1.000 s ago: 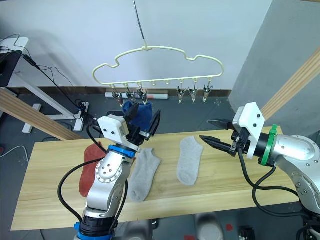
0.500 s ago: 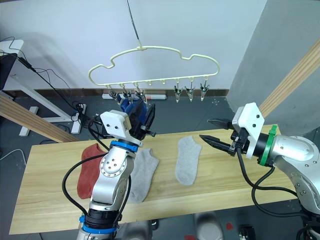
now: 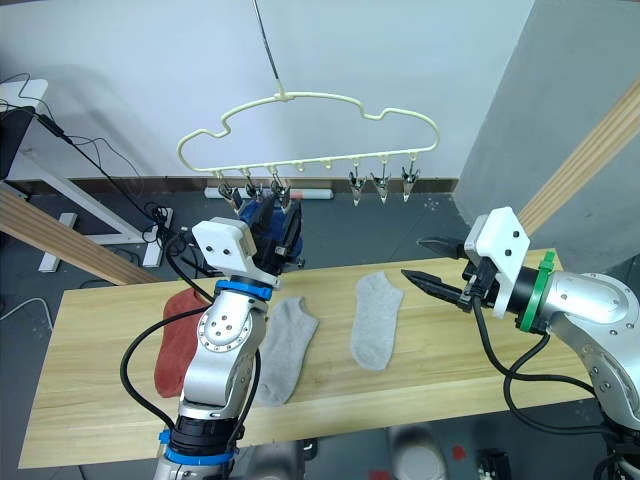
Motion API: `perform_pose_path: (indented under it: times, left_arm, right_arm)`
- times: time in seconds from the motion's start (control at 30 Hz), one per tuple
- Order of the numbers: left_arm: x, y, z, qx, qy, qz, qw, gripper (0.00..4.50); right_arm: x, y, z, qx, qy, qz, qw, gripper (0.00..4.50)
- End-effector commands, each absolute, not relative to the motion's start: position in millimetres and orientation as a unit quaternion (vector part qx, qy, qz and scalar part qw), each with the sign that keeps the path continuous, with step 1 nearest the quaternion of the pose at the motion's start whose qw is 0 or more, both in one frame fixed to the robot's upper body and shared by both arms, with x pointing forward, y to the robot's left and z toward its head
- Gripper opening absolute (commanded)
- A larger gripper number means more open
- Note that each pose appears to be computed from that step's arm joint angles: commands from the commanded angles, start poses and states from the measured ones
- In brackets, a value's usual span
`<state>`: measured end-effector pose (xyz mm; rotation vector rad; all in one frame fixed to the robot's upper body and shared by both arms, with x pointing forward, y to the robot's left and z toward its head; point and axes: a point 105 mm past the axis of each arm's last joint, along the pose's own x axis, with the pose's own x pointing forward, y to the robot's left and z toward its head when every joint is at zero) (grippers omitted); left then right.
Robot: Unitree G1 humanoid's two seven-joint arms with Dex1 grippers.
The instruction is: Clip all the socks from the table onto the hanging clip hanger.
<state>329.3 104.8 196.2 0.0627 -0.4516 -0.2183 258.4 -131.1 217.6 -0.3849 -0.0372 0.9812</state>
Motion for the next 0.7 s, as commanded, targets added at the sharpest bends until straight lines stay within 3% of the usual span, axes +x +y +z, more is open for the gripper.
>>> perform_pose_path:
  times: [0.03, 0.7]
  left_arm:
    - [325.7, 103.4, 211.3, 0.029, -0.255, -0.108, 0.961, 1.87]
    - [333.0, 106.0, 229.9, 0.013, -0.266, -0.086, 0.960, 1.87]
  right_arm:
    - [253.8, -128.7, 223.5, -0.195, -0.034, 0.472, 0.859, 2.55]
    - [252.9, -125.8, 224.7, -0.190, -0.035, 0.486, 0.853, 2.55]
